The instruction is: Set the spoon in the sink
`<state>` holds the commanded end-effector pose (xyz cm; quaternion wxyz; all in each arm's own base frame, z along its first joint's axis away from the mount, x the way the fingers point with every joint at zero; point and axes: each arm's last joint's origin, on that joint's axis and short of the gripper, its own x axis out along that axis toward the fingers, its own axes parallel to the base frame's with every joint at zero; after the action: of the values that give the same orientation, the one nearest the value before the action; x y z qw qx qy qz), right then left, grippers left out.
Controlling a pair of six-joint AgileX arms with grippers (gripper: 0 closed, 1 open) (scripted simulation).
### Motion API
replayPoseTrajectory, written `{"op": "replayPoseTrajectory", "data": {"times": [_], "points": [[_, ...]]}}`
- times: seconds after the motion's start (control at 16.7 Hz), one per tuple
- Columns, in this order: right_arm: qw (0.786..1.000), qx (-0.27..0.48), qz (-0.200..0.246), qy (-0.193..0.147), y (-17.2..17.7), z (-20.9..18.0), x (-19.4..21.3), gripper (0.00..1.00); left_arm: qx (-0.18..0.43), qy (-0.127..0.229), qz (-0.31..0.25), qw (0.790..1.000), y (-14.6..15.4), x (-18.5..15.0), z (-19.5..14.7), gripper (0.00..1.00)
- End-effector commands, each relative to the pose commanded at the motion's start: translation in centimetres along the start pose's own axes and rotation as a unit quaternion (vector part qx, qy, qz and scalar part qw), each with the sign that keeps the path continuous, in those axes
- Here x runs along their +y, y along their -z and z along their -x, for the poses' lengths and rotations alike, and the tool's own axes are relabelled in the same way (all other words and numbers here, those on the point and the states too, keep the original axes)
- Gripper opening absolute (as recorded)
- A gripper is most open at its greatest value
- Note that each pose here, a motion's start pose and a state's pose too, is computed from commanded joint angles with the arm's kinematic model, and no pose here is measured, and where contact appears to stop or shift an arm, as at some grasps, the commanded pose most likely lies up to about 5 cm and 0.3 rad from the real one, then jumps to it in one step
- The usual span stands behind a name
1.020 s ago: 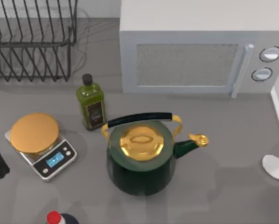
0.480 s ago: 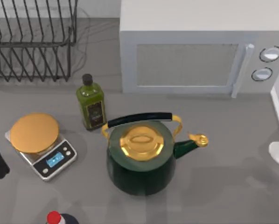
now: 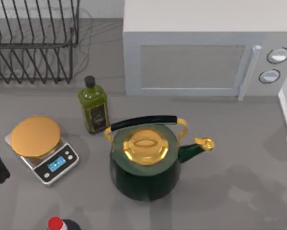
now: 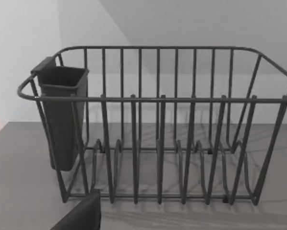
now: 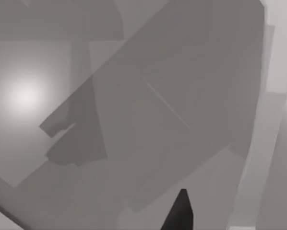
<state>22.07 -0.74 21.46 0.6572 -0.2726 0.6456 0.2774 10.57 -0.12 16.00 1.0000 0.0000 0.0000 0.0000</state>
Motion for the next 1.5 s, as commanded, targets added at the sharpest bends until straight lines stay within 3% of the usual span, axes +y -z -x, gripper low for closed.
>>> {"op": "replayPoseTrajectory", "data": {"times": [0.48,0.72,1.02,1.5], "points": [[1.0,0.017,0.003,-0.019,-2.0,0.7,-2.6,0.0,0.0,0.0,0.0,1.0,0.0,0.0,0.0,1.0],[0.999,0.03,0.009,-0.036,-5.8,2.0,-7.6,0.0,0.0,0.0,0.0,1.0,0.0,0.0,0.0,1.0],[0.999,0.024,0.014,-0.032,-11.1,2.9,-15.4,0.0,0.0,0.0,0.0,1.0,0.0,0.0,0.0,1.0],[1.0,0.007,0.006,-0.015,-14.7,-0.5,-23.1,0.0,0.0,0.0,0.0,1.0,0.0,0.0,0.0,1.0]]}}
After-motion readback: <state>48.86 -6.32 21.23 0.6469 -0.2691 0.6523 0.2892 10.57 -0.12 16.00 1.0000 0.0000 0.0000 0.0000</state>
